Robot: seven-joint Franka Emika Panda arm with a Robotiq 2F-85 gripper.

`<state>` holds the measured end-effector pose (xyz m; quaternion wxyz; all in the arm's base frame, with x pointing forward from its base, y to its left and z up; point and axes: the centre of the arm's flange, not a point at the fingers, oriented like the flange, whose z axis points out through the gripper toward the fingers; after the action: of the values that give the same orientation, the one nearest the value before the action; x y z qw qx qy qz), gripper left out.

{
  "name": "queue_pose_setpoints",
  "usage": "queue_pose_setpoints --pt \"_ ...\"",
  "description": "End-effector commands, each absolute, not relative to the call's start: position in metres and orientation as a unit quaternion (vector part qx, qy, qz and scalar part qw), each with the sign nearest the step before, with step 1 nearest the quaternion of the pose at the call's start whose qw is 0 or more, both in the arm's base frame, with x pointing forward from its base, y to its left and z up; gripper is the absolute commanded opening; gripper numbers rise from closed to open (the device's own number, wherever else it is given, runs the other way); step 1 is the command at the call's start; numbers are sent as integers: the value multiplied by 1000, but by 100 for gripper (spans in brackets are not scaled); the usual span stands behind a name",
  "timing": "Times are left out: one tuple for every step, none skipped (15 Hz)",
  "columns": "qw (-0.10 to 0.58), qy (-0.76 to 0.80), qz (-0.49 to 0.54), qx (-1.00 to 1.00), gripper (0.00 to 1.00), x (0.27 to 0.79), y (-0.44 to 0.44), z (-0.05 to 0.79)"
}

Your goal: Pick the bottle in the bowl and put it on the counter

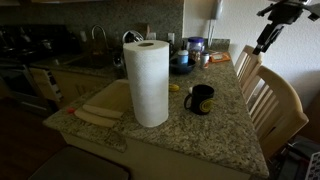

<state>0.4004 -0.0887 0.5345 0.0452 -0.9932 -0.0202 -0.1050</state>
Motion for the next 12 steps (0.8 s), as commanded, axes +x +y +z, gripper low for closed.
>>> queue_pose_setpoints --pt "56 -1 -193 -980 100 431 -67 569" --pt "62 6 -222 -973 100 446 -54 588" --pt "67 10 -255 -965 100 458 -43 604" --pt "79 13 -288 -954 100 472 -29 622" --pt "85 17 -322 -943 100 484 -19 635" --pt "92 23 -353 -931 100 498 -9 646" --pt "95 34 -376 -921 100 512 -4 652" --pt "85 50 -401 -911 100 528 -2 655" --pt "80 61 -412 -906 100 543 -3 653" --pt "67 79 -408 -907 100 560 -9 647" --pt "53 94 -402 -909 100 576 -17 639" --pt "43 106 -396 -911 100 589 -25 629"
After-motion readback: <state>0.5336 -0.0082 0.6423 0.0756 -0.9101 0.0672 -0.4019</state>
